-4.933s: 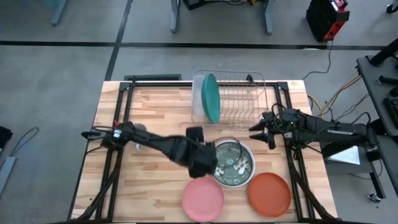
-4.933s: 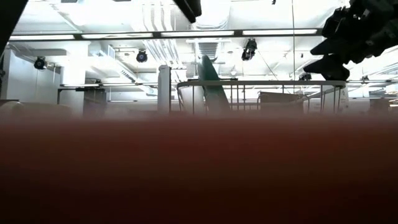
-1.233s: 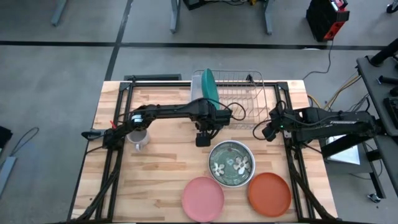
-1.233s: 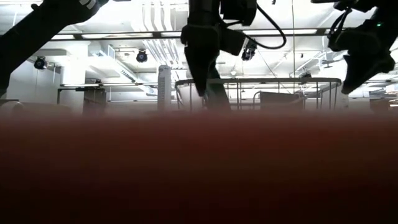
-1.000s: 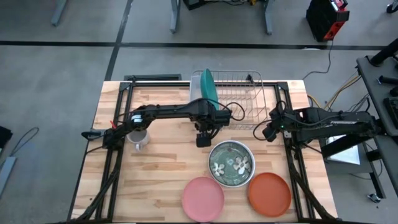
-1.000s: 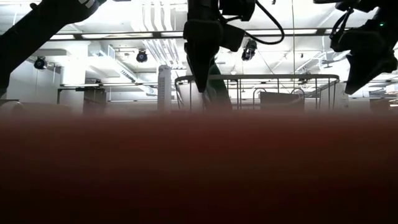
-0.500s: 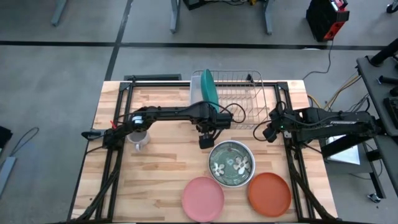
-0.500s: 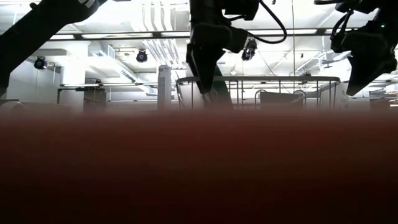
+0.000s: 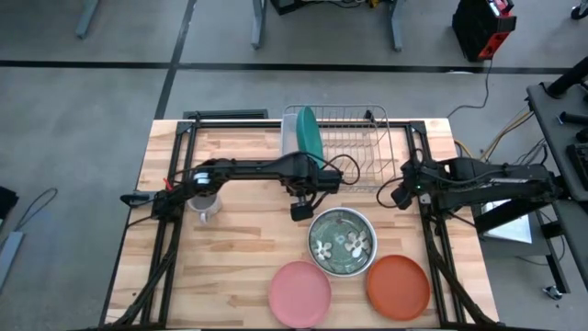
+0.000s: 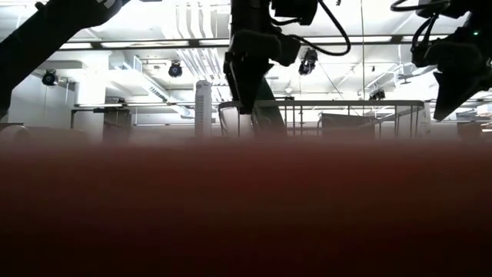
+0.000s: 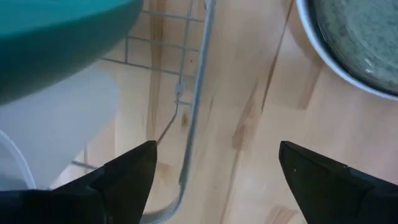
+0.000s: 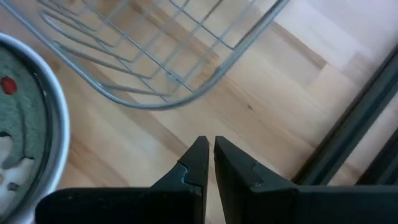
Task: Sort dishes
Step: Remove the light green plate from the top of the white plate
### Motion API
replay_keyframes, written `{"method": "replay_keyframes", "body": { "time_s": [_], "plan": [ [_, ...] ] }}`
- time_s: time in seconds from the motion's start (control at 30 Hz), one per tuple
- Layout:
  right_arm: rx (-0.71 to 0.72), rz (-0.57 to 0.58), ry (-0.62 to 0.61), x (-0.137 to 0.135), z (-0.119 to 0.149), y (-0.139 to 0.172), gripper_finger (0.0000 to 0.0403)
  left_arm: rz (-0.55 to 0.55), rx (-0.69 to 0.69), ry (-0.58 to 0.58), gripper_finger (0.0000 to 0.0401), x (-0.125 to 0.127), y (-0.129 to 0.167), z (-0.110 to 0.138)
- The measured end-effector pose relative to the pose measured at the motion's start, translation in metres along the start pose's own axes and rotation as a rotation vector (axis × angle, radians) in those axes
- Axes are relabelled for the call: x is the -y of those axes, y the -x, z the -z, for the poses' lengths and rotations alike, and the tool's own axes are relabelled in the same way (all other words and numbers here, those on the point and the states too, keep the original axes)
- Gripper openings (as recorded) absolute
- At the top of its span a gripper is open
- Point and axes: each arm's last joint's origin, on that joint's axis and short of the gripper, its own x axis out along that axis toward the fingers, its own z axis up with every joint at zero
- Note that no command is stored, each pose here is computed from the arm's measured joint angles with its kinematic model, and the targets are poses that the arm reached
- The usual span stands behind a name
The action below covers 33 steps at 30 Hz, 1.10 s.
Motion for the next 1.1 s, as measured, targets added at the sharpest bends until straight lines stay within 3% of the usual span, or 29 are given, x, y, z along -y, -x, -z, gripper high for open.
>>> {"method": "replay_keyframes", "body": {
  "time_s": [0.2,0.37,0.63,0.83,1.03,1.1],
  "plan": [
    [-0.022,-0.036,-0.015,0.001,-0.003,0.014,0.0018,0.029,0.016,0.004,0.0327,-0.001,0.009,0.003],
    [-0.079,-0.153,0.025,0.000,-0.003,0.023,0.0018,0.196,0.031,0.037,0.0327,0.002,0.029,0.011],
    [-0.087,-0.344,0.092,0.006,0.008,0.038,0.0018,0.274,0.073,0.064,0.0327,0.039,0.065,0.033],
    [-0.054,-0.455,0.106,0.008,0.020,0.037,0.0018,0.138,0.148,-0.003,0.0327,0.088,0.078,0.052],
    [-0.011,-0.640,0.173,-0.014,0.024,0.021,0.0018,-0.177,0.305,-0.094,0.0327,0.127,0.077,0.063],
    [0.003,-0.699,0.203,-0.025,0.024,0.015,0.0018,-0.223,0.352,-0.091,0.0327,0.137,0.076,0.064]
  ]
}}
